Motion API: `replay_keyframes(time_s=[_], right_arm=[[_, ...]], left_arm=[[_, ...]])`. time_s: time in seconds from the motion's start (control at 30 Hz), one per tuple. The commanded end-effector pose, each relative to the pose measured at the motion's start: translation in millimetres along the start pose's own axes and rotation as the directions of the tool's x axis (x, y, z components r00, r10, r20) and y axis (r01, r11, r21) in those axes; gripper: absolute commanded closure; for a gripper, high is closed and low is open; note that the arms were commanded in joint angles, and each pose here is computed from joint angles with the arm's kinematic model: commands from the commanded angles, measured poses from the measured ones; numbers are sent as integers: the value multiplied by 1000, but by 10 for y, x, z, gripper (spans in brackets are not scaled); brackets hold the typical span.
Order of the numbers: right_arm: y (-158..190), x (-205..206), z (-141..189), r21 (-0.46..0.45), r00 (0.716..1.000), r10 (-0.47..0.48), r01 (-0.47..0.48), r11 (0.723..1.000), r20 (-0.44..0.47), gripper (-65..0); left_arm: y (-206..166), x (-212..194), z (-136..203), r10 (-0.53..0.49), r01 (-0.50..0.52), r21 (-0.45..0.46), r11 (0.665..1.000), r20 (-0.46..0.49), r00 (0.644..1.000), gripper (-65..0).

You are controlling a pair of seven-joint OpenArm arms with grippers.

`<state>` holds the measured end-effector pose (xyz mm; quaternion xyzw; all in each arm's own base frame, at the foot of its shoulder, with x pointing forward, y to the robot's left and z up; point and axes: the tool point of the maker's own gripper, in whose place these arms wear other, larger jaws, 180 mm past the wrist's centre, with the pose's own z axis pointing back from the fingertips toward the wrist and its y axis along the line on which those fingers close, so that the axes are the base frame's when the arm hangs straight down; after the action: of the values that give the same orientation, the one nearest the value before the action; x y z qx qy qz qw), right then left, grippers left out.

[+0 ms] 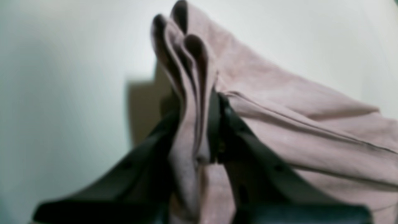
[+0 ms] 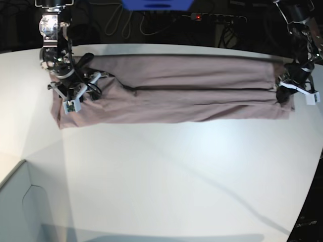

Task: Layout the t-shirt on the table in an organized manner, then fold the t-shirt properly
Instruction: 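Release the strip end with the left gripper and move it to the strip's middle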

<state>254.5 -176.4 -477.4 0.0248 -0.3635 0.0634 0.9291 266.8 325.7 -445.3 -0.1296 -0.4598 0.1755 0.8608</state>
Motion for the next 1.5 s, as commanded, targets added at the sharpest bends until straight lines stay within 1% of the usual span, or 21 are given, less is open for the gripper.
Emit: replay_keyframes(time_s=[0.0,0.1,0.2,0.23,0.37,0.5,0.57,0.7,0.77,0.83,1.0,1.07,1.17,1.27,1.37,1.47], right_arm=[[-118,-130,31,-38,997,35,-37,999,-72,-292],[-119,-66,51,-40,998,41,-43,998,-55,-292],[-114,-12,66,-41,998,46,-48,998,-41,-292],[-104,-4,54,-38,998,46,-47,998,-40,-292],[-106,-8,46,-37,998,45,-46,998,-43,-292],[-106,-8,46,-37,998,45,-46,998,-43,-292],[-101,-8,45,-36,998,46,-47,998,-43,-292],[-101,-8,45,-36,998,46,-47,998,-43,-292],[-95,-8,44,-35,998,44,-46,998,-43,-292],[-95,-8,44,-35,998,44,-46,998,-43,-292],[-93,-24,48,-35,998,44,-46,998,-46,-292],[-93,-24,48,-35,998,44,-46,998,-46,-292],[-92,-32,50,-35,998,44,-46,998,-47,-292],[-90,-48,54,-34,998,44,-45,998,-50,-292],[-89,-56,56,-34,998,44,-45,998,-52,-292],[-89,-56,56,-34,998,44,-45,998,-52,-292]], left_arm=[[-43,353,29,-33,35,-17,999,96,995,0],[-257,416,72,-59,66,-44,997,138,989,0],[-547,523,169,-99,115,-74,991,198,975,0],[-655,525,187,-106,125,-86,988,205,973,0],[-1003,416,281,-140,161,-121,980,165,976,0],[-1337,332,400,-152,175,-150,973,155,976,0],[-1603,258,387,-182,207,-186,961,142,973,0],[-2132,-81,270,-249,261,-265,928,77,965,0],[-2281,-194,208,-312,312,-294,903,47,949,0],[-2468,-375,157,-359,341,-346,874,12,933,0],[-2940,-785,80,-417,344,-487,803,-46,908,0],[-3072,-886,47,-427,335,-526,782,-60,902,0],[-3227,-950,20,-443,335,-564,754,-61,894,0],[-3435,-988,46,-461,342,-610,715,-43,886,0],[-3568,-1046,70,-472,343,-631,696,-42,881,0],[-3726,-1040,78,-485,354,-653,670,-23,874,0]])
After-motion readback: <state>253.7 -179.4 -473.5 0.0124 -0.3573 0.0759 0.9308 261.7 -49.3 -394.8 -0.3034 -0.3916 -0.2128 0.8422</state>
